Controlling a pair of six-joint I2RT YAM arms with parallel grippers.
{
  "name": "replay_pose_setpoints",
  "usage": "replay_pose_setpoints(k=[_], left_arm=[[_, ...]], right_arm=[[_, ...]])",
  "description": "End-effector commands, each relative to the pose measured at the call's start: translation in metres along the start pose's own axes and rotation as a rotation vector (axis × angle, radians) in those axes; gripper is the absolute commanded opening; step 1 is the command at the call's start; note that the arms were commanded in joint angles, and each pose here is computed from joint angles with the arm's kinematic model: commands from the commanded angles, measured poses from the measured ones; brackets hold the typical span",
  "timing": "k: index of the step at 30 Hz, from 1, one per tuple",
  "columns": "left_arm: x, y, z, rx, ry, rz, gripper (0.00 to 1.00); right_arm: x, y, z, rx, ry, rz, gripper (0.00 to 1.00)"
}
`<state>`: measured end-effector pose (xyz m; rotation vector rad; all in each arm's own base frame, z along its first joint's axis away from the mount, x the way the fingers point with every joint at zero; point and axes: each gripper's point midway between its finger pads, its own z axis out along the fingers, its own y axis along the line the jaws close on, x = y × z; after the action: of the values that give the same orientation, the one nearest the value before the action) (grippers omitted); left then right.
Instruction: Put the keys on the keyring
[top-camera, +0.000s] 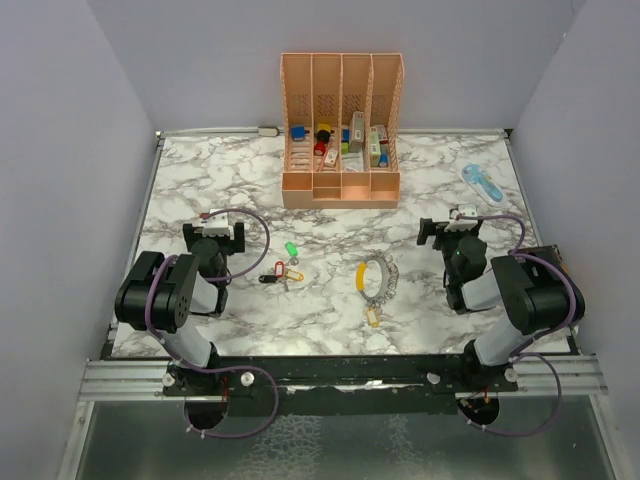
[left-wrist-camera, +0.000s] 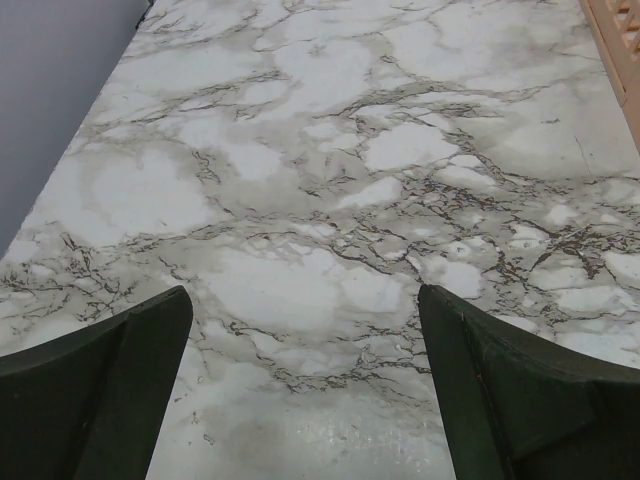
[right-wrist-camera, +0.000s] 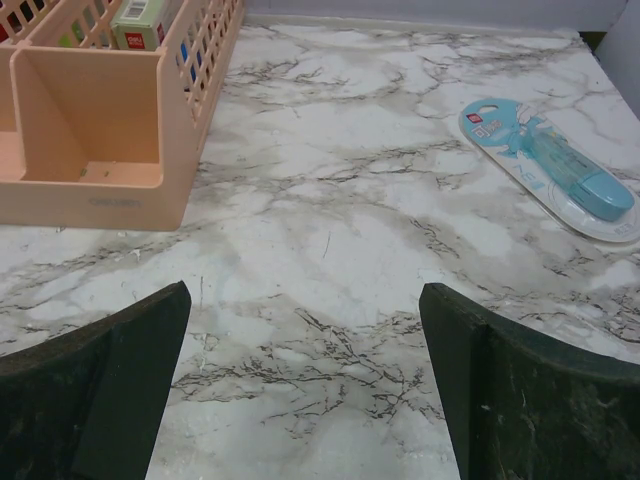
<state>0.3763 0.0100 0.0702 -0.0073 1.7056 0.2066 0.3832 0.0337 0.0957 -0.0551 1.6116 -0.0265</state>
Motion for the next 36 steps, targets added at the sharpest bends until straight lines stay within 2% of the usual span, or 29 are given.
replay_pose_setpoints(k=[1,30,32,36], left_arm=[[-0.011,0.005,0.004,-0.023,-0.037,-0.02,0.99],[-0.011,0.005,0.004,-0.022,-0.036,-0.019,0.99],[-0.011,0.004,0.004,-0.021,-0.036,-0.02,0.99],[-0.01,0.003,0.005,-0.011,-0.029,-0.021,0.99]], right_arm=[[-0.006,0.005,0.0,-0.026,-0.031,-0.011,0.99],[-0.014,0.006,0.0,-0.036,-0.043,-0.026,0.98],[-0.026,0.014,0.008,-0.072,0.021,-0.035,0.93],[-0.055,0.035,0.01,-0.146,0.197,0.068,0.86]])
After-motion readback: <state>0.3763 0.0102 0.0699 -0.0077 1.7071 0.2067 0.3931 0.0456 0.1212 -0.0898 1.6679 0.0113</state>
